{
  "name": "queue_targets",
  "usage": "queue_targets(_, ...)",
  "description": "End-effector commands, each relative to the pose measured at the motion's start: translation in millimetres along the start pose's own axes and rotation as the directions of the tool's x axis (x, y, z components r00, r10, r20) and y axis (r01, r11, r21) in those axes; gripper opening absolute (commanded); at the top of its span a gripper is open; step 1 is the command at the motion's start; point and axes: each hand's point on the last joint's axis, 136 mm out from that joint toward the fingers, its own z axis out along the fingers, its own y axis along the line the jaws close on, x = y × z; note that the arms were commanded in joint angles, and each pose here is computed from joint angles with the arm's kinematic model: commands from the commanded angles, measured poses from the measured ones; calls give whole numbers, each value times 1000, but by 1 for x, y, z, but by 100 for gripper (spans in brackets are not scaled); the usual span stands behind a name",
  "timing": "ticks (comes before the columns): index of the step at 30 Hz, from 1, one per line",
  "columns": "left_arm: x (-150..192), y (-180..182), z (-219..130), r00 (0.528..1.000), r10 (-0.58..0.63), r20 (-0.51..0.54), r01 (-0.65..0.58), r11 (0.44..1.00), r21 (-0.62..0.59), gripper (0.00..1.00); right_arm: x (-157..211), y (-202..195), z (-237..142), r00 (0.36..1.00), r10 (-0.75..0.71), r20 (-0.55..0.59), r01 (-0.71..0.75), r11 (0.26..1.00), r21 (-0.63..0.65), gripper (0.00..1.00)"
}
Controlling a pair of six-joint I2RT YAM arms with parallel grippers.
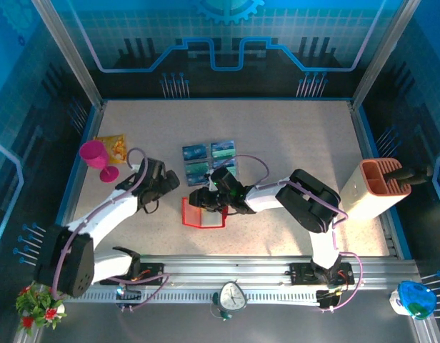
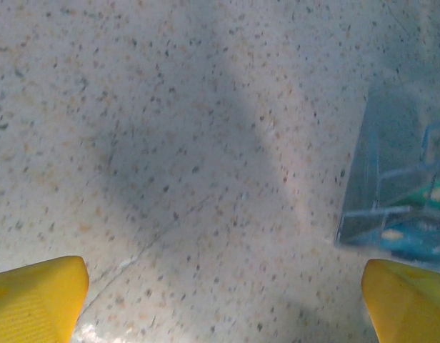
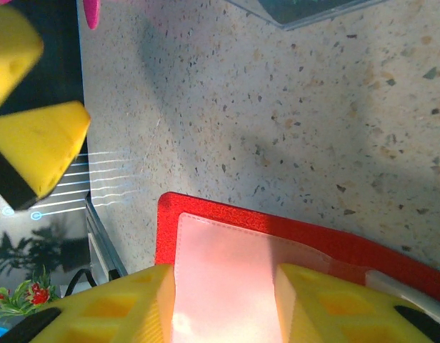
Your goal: Put the credit cards into the card holder
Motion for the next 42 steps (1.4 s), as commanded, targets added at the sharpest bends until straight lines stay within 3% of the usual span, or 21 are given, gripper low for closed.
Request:
queue_targets(1,-14,-8,10,1000,13,-6,-13,1000,-15,99,7,-8,-1,1000,10,-7,-10,1000,26,42)
queue_targets(13,-22,-20,57,995,57,-85,-66,991,-113,99,7,-10,-3,1000,12,-2,-12,1000,22,42)
queue_targets(21,-27,-43,75,987,108,-119,-117,991,-71,99,8,-12,-3,1000,18,5,-18,1000,24,41)
queue_targets(29,-23,-89,85,973,183,-138,-183,983,12,99,7,-15,-4,1000,21,13,-21,999,36,41)
queue_targets(34,-26,-97,70,973,191,-128,-185,981,56,99,7,-15,-3,1000,10,12,-11,999,45,41)
queue_targets(42,-18,-83,3,983,162,-87,-146,976,165,99,5,-16,-5,1000,1,24,-2,999,52,41)
